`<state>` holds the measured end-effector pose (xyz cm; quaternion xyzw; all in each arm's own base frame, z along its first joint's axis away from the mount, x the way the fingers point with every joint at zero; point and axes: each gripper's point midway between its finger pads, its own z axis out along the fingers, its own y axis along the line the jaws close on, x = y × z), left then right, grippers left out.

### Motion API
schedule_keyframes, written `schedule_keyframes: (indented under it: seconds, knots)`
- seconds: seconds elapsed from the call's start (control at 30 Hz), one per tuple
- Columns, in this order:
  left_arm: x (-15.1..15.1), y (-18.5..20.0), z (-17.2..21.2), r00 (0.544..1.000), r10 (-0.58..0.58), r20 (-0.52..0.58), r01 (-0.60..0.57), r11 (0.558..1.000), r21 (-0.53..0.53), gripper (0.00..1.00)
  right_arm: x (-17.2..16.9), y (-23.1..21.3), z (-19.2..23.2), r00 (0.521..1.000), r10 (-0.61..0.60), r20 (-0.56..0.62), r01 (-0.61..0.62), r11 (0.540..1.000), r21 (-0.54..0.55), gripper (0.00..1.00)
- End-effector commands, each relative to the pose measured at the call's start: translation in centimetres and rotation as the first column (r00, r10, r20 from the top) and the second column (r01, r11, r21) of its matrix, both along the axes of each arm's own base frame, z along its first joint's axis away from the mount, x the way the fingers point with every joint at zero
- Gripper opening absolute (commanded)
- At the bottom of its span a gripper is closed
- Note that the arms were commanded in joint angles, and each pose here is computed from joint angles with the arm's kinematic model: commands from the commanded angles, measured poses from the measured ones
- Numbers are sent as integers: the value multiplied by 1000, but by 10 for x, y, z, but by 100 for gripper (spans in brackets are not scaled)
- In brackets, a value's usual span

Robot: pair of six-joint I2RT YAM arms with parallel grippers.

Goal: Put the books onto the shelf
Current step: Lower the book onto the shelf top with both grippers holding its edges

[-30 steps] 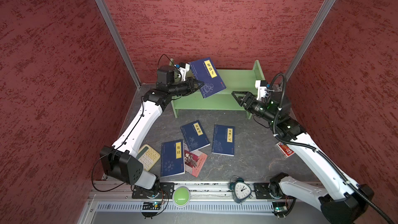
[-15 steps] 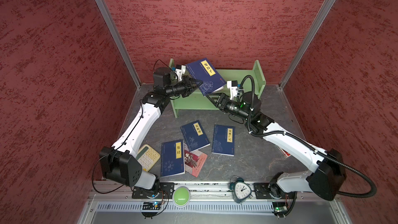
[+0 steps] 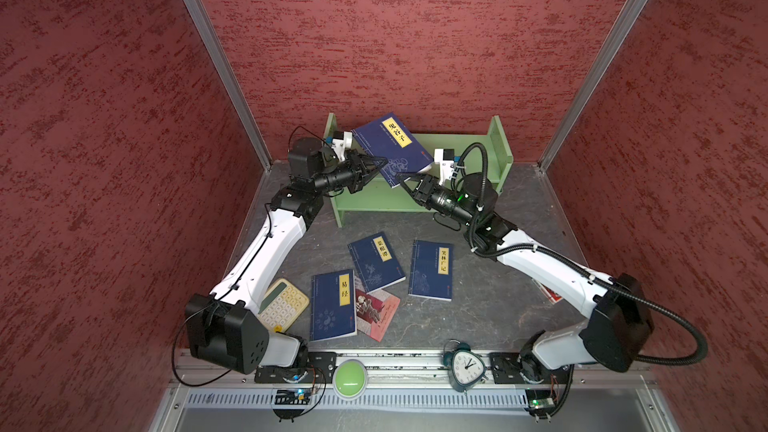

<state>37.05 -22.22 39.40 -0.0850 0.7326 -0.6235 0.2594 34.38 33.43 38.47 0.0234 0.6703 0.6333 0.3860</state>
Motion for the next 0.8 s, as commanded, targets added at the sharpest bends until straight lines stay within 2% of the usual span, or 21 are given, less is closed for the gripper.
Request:
schedule_keyframes:
  seconds: [0.0,0.23,0.27,0.33,0.43,0.57,0.77]
  knots:
    - [-18,-2,24,996,-46,76,49,998,-29,2,1,2,33,996,-6,84,1,998,56,19]
    - [-23,0,16,996,-56,76,57,998,-14,21,3,4,35,994,-8,109,7,1000,11,15]
    - [-23,1,15,995,-52,79,53,999,-7,27,3,3,35,994,-11,111,11,1000,6,14]
    - [-21,4,11,996,-44,78,43,999,15,45,3,3,32,994,-15,110,16,1000,-7,14]
    - [-22,11,8,997,-33,74,31,999,34,60,3,1,29,994,-16,108,19,999,-28,14]
    - [-27,18,3,997,-29,66,24,998,63,68,5,-4,27,994,-18,104,25,997,-69,13]
    - [-35,25,-5,998,-30,52,24,995,99,71,16,-11,23,997,-1,79,10,994,-111,11]
